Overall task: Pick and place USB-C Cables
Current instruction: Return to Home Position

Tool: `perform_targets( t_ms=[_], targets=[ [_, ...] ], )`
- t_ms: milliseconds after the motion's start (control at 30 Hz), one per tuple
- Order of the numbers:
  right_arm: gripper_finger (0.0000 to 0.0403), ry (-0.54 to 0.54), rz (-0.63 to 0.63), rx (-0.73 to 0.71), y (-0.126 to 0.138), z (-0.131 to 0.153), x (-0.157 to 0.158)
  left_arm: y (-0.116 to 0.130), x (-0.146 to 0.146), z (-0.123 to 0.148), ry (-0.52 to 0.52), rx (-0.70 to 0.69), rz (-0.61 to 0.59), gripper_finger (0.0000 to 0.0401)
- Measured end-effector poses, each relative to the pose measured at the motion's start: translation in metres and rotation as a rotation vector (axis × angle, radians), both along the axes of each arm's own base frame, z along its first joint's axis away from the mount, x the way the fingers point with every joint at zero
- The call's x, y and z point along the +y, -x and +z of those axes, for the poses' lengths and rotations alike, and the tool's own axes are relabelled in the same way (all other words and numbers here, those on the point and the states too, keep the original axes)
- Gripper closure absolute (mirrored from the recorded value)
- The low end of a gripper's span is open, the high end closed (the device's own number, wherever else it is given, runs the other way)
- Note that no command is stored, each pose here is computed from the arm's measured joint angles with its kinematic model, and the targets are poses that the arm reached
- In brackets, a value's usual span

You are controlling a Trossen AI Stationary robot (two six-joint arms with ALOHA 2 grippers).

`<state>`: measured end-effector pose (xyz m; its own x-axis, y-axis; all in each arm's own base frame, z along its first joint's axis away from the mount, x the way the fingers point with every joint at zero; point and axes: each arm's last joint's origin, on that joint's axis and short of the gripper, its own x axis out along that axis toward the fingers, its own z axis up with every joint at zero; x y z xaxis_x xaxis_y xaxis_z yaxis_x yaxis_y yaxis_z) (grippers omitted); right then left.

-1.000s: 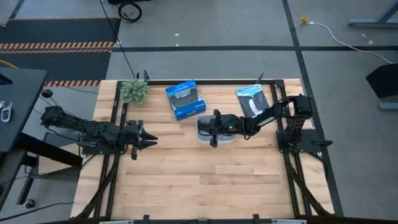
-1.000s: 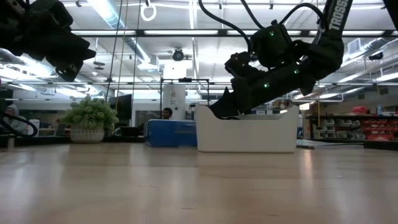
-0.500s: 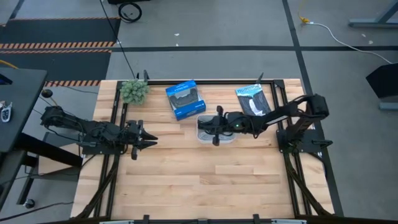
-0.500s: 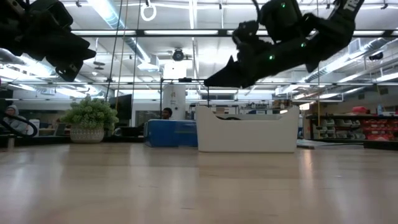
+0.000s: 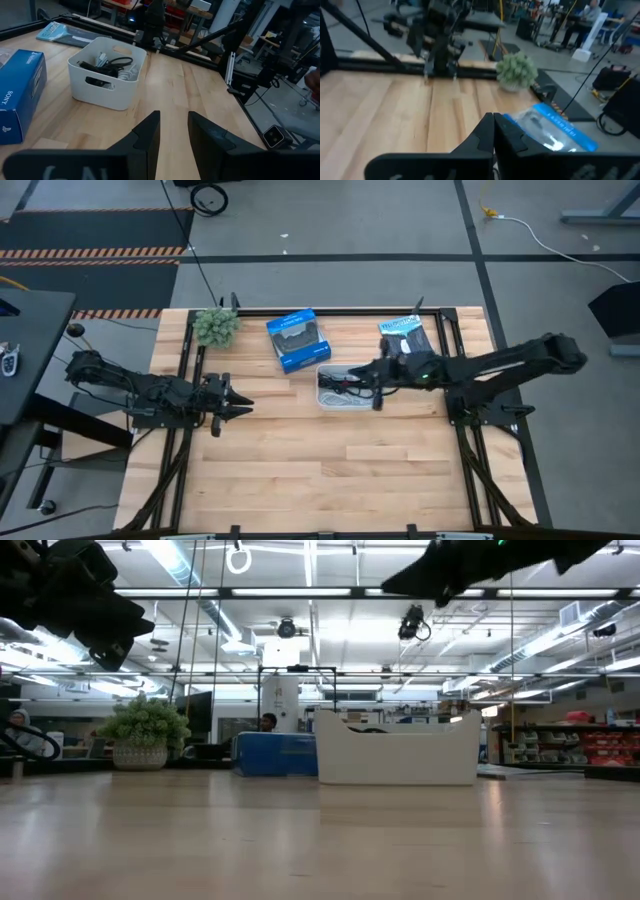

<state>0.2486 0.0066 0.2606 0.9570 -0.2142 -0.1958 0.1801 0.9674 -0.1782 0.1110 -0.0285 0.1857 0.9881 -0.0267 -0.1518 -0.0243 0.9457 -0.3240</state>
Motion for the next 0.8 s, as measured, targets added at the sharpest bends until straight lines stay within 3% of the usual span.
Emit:
perform_targets(
  t_ms=[200,800],
  targets=[
    [0.0396,0.002,-0.024,-0.046,0.033,0.025,-0.003,0.000,0.000,0.000,0.000,0.000,0.000,0.0294],
    [0.0396,-0.033,-0.021,-0.134,0.101,0.055,-0.006,0.000,0.000,0.000,0.000,0.000,0.000,0.0294]
  ],
)
